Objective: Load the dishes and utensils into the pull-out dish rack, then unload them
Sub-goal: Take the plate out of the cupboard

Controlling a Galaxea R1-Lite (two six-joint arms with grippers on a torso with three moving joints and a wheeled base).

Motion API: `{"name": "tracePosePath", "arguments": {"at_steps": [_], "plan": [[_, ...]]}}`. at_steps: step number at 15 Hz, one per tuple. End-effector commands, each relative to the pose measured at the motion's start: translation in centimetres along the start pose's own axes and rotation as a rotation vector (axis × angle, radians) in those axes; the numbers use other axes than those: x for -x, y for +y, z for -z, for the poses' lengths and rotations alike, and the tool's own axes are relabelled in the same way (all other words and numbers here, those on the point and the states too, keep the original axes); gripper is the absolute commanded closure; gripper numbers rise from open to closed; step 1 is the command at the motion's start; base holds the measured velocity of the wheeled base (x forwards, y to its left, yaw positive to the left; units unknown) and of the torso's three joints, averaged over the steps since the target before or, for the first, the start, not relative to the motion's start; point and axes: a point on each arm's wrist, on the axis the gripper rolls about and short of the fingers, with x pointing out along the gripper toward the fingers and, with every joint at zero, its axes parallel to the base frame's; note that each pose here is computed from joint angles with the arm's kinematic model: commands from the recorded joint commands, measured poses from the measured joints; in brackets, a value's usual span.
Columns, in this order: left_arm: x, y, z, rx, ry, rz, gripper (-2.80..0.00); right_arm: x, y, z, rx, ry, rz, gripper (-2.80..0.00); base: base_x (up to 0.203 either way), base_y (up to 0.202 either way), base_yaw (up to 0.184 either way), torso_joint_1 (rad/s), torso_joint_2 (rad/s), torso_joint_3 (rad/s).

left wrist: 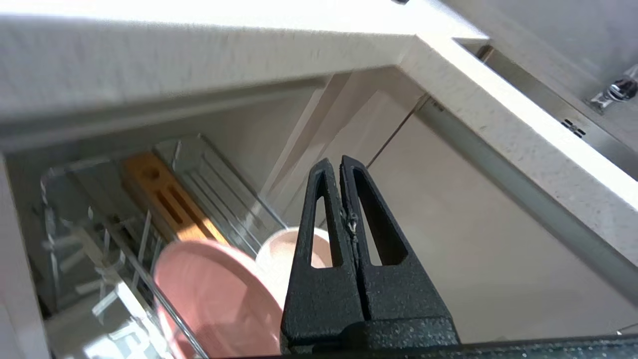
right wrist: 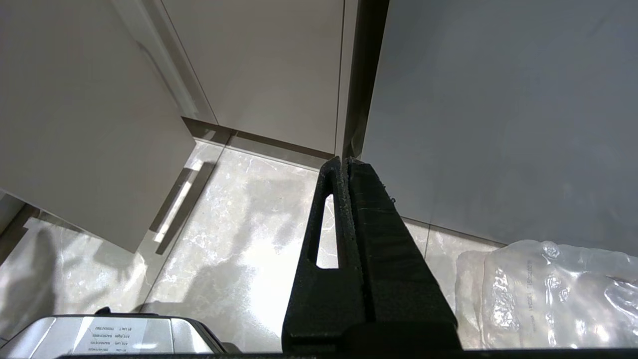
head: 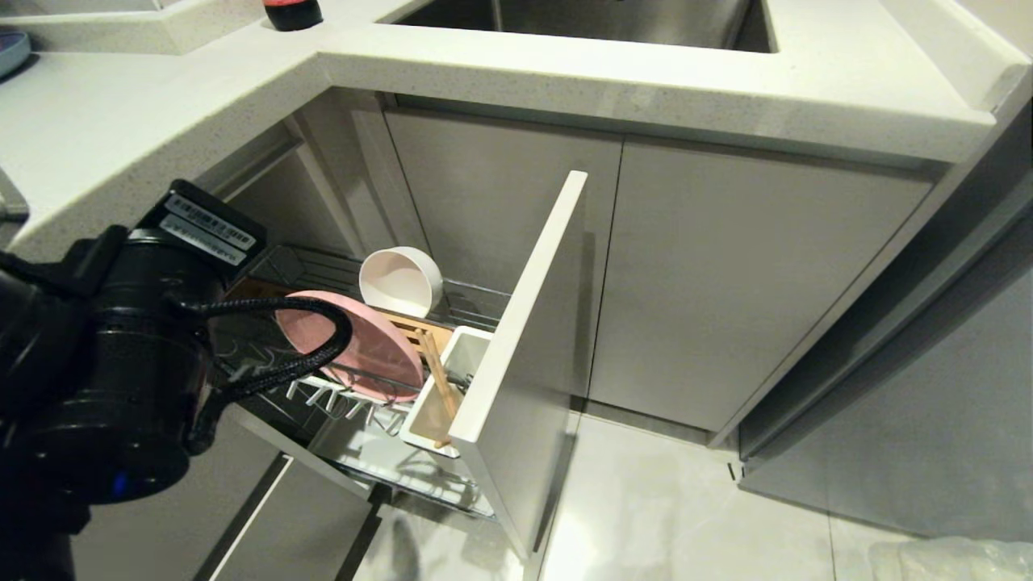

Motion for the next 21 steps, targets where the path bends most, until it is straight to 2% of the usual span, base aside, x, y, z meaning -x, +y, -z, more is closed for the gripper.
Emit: {"name": "tracePosePath", "arguments": {"at_steps": [1, 3, 6, 11, 16, 18, 19, 21], "plan": [[0.2, 0.2, -1.1, 0.013, -0.020, -0.001, 0.00, 0.0, 0.0, 0.0, 0.001, 0.000, -0.001, 0.00, 0.000, 0.000, 0.000, 0.000, 0.00, 0.000], [0.3, 0.3, -1.7, -0.002, -0.029, 0.034, 0.00, 0.0, 0.0, 0.0, 0.001, 0.000, -0.001, 0.00, 0.000, 0.000, 0.000, 0.000, 0.00, 0.000], [0.7, 0.9, -1.5, -0.077, -0.018, 0.046, 0.00, 0.0, 0.0, 0.0, 0.001, 0.000, -0.001, 0.00, 0.000, 0.000, 0.000, 0.000, 0.00, 0.000], [0.5, 0.1, -2.7, -0.038, -0.036, 0.052, 0.00, 0.0, 0.0, 0.0, 0.001, 0.000, -0.001, 0.00, 0.000, 0.000, 0.000, 0.000, 0.00, 0.000], [0.7, 0.6, -4.0, -0.018, -0.052, 0.040, 0.00, 0.0, 0.0, 0.0, 0.001, 0.000, -0.001, 0.00, 0.000, 0.000, 0.000, 0.000, 0.00, 0.000], [0.6, 0.9, -4.6, -0.045, -0.069, 0.041, 0.00, 0.0, 0.0, 0.0, 0.001, 0.000, -0.001, 0.00, 0.000, 0.000, 0.000, 0.000, 0.00, 0.000], [0.3, 1.2, -5.0, -0.080, -0.088, 0.056, 0.00, 0.0, 0.0, 0.0, 0.001, 0.000, -0.001, 0.00, 0.000, 0.000, 0.000, 0.000, 0.00, 0.000], [0.2, 1.6, -6.7, -0.137, -0.130, 0.160, 0.00, 0.0, 0.0, 0.0, 0.001, 0.000, -0.001, 0.00, 0.000, 0.000, 0.000, 0.000, 0.00, 0.000]]}}
